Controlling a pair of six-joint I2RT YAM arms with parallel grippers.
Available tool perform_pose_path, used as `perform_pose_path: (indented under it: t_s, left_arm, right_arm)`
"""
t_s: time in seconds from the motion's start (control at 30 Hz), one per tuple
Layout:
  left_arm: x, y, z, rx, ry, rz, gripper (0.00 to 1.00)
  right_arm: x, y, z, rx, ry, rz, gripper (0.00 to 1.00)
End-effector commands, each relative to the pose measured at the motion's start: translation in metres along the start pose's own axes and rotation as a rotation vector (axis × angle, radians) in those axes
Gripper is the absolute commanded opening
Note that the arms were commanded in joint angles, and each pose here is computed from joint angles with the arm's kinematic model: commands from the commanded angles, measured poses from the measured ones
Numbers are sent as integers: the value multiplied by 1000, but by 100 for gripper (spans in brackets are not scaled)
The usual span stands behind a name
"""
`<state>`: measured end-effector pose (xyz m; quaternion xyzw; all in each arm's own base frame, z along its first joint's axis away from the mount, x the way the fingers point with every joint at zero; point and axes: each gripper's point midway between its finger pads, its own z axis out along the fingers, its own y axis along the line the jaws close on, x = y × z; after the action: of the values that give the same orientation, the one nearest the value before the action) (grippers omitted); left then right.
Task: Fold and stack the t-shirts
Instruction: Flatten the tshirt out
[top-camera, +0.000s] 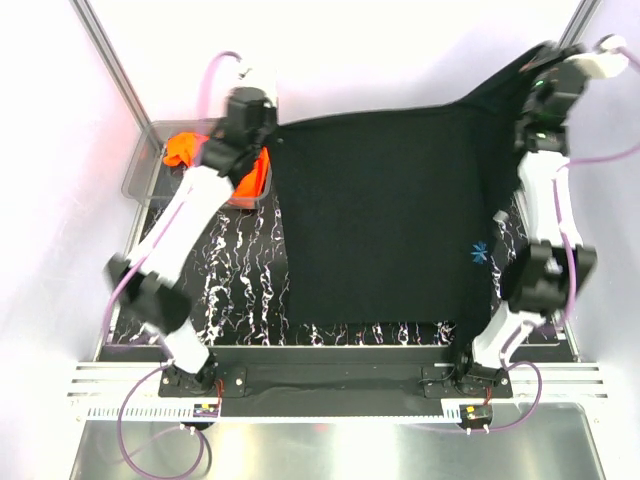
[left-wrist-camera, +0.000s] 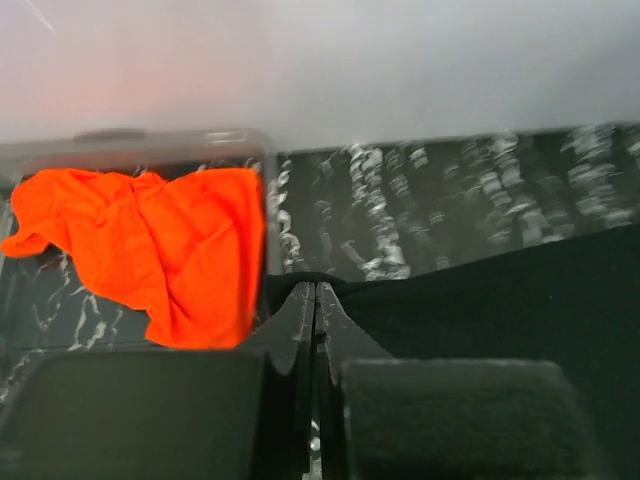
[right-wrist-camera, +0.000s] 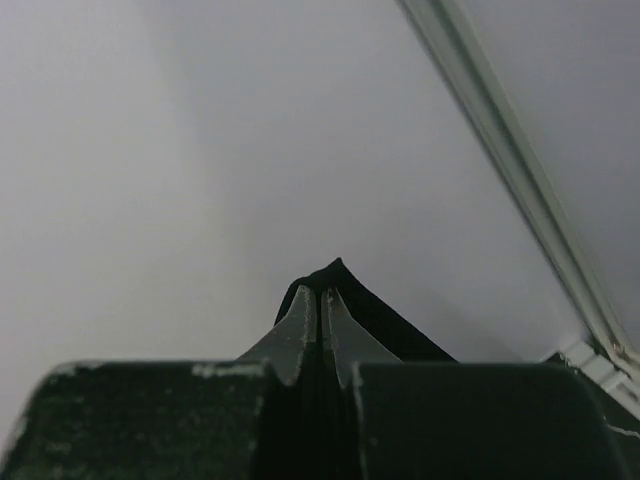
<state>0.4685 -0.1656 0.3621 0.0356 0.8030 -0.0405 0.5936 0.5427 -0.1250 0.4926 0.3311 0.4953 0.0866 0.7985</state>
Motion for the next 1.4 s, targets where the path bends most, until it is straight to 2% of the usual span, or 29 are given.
perform_pose_path:
  t_s: [0.0, 0.07, 0.17, 0.3, 0.47, 0.8, 1.03, 1.2, 1.37]
  left_arm:
    - [-4, 25, 45, -124, -54, 84, 0]
    - [21, 24, 81, -140, -2, 125, 0]
    - [51, 29, 118, -180, 54, 170, 0]
    - [77, 36, 142, -229, 100, 209, 0]
    - [89, 37, 147, -238, 116, 211, 0]
    - [110, 40, 143, -229, 159, 224, 0]
    - [131, 38, 131, -205, 211, 188, 0]
    - [115, 32, 117, -177, 179, 115, 0]
    - [99, 22, 120, -131, 159, 106, 0]
  right_arm:
    - [28, 4, 21, -88, 1, 36, 0]
    - [76, -17, 32, -73, 80, 29, 0]
    - [123, -44, 36, -40, 162, 12, 0]
    - [166, -72, 31, -4, 249, -30, 0]
    - [197, -93, 17, 21, 336, -66, 0]
    - [198, -117, -14, 101, 395, -126, 0]
    - [184, -139, -31, 164, 435, -108, 0]
    - [158, -129, -34, 157, 415, -111, 0]
    - [169, -118, -23, 106, 468, -99, 0]
